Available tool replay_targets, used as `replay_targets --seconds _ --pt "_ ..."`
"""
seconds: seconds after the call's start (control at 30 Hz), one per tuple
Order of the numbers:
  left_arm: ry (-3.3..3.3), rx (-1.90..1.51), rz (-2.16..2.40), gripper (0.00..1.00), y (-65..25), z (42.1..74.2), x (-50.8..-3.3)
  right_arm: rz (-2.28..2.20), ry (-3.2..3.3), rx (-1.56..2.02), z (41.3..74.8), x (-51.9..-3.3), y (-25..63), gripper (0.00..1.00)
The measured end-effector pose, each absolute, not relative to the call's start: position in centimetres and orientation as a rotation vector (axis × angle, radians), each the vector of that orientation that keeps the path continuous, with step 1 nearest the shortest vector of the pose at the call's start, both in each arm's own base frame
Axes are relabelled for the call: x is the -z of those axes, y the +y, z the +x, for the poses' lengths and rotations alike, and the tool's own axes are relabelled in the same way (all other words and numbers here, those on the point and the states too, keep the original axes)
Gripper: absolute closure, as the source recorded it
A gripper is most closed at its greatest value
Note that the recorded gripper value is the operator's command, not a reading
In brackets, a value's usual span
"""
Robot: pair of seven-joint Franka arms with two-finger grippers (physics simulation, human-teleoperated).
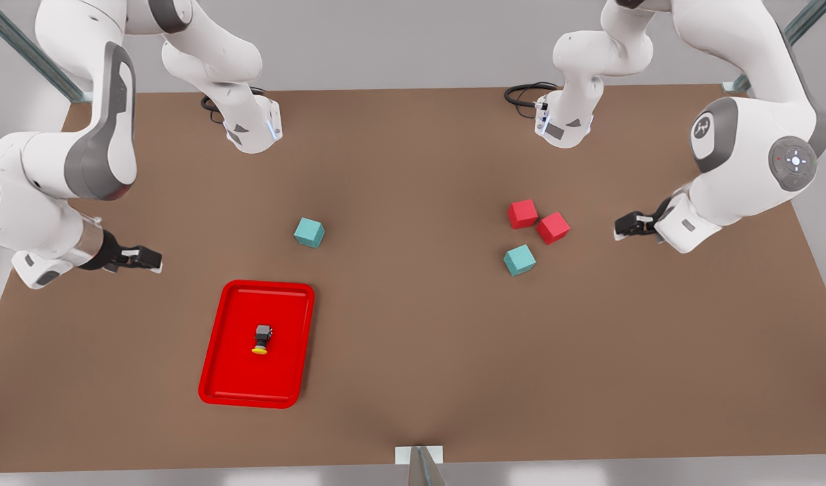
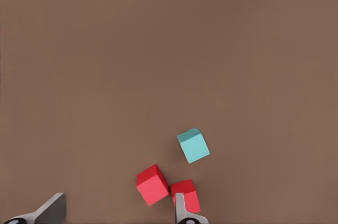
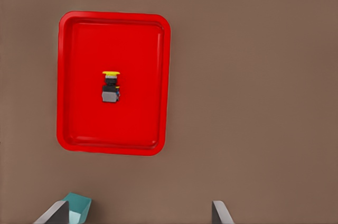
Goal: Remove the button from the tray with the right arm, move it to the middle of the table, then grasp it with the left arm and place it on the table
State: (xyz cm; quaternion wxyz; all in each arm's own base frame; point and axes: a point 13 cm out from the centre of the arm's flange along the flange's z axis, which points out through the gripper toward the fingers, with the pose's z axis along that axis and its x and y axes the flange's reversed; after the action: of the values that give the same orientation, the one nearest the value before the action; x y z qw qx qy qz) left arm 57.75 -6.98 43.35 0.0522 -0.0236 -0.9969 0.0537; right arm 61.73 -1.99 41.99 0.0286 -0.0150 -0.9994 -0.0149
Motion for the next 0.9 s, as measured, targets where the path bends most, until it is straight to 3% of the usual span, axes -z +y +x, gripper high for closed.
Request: replay_targets --seconds 0.27,0.6,0.9 --pt "-3.05 -0.172 -0.086 0.0 -8.3 60.4 -42.2 0.089 -3.092 0.053 62.1 -41.8 3.5 0.0" --pt "-2.978 -0.149 -0.129 0.0 -10.4 60.1 -39.1 0.284 -2.981 0.055 63.9 -30.7 14.5 0.0" --pt "-2.958 -0.142 -0.137 0.0 -11.1 59.9 -38.4 0.045 -3.066 0.038 67.7 -25.6 15.2 0.0"
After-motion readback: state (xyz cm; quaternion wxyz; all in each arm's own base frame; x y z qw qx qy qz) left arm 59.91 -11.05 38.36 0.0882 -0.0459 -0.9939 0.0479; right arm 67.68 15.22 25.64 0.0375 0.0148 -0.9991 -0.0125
